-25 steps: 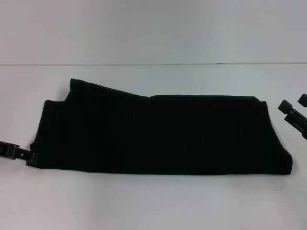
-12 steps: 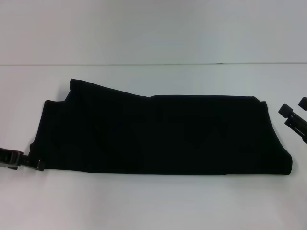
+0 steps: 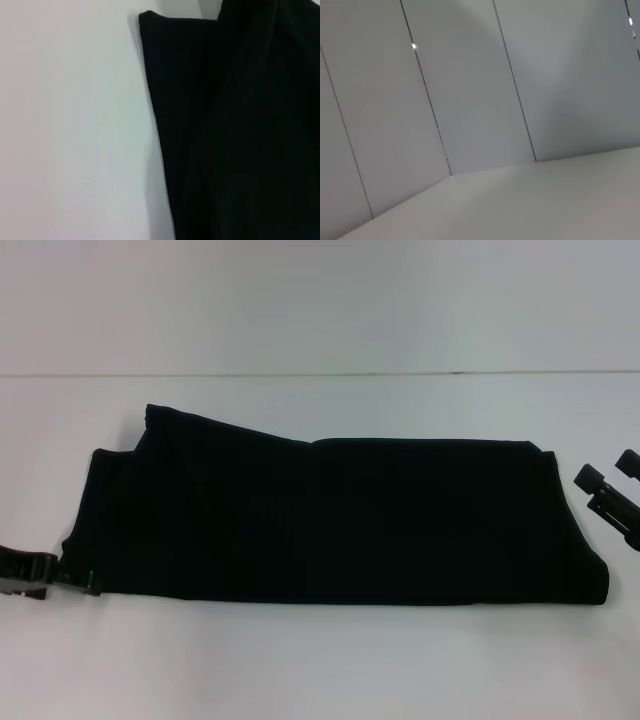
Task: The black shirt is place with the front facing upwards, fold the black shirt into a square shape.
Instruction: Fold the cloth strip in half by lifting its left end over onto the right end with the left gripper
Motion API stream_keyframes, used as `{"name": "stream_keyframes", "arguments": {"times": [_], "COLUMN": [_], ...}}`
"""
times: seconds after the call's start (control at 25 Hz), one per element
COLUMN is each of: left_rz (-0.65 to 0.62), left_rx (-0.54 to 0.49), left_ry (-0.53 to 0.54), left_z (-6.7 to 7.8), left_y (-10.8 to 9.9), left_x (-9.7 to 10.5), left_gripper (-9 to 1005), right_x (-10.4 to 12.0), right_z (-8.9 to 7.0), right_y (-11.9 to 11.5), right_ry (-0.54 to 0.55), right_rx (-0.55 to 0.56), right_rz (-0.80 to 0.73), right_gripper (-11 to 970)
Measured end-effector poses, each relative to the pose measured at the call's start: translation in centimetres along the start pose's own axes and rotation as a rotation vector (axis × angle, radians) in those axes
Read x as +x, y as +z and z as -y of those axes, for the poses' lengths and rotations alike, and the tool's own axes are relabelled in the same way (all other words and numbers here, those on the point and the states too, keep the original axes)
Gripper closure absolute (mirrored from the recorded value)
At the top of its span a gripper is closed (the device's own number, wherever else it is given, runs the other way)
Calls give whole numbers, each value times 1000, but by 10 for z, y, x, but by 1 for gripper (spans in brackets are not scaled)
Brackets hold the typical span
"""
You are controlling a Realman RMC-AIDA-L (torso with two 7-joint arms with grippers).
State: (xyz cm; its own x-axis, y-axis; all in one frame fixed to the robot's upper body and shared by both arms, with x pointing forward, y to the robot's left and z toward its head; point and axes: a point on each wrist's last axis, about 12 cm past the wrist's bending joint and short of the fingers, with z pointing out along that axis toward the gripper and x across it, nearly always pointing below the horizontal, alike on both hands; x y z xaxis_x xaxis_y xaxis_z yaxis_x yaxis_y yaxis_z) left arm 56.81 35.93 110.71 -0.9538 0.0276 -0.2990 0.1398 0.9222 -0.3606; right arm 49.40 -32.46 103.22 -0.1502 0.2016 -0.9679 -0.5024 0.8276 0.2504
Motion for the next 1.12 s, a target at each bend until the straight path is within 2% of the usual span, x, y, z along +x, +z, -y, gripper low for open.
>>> {"name": "stream_keyframes", "arguments": {"times": [0.6,1.12], "left_rz": [21,19], "left_rx": [-10,1], "left_ry": [-59,-51], "left_z": [1,8], "left_y": [5,12], "left_x": [-5,-17], "left_gripper": [106,108], "right_x": [1,3], "right_z": [-2,-3], "right_y": [-5,-5], "right_ry": [-8,-14], "right_rx": [-5,-5], "right_rz": [6,6], "right_gripper": [202,202]}}
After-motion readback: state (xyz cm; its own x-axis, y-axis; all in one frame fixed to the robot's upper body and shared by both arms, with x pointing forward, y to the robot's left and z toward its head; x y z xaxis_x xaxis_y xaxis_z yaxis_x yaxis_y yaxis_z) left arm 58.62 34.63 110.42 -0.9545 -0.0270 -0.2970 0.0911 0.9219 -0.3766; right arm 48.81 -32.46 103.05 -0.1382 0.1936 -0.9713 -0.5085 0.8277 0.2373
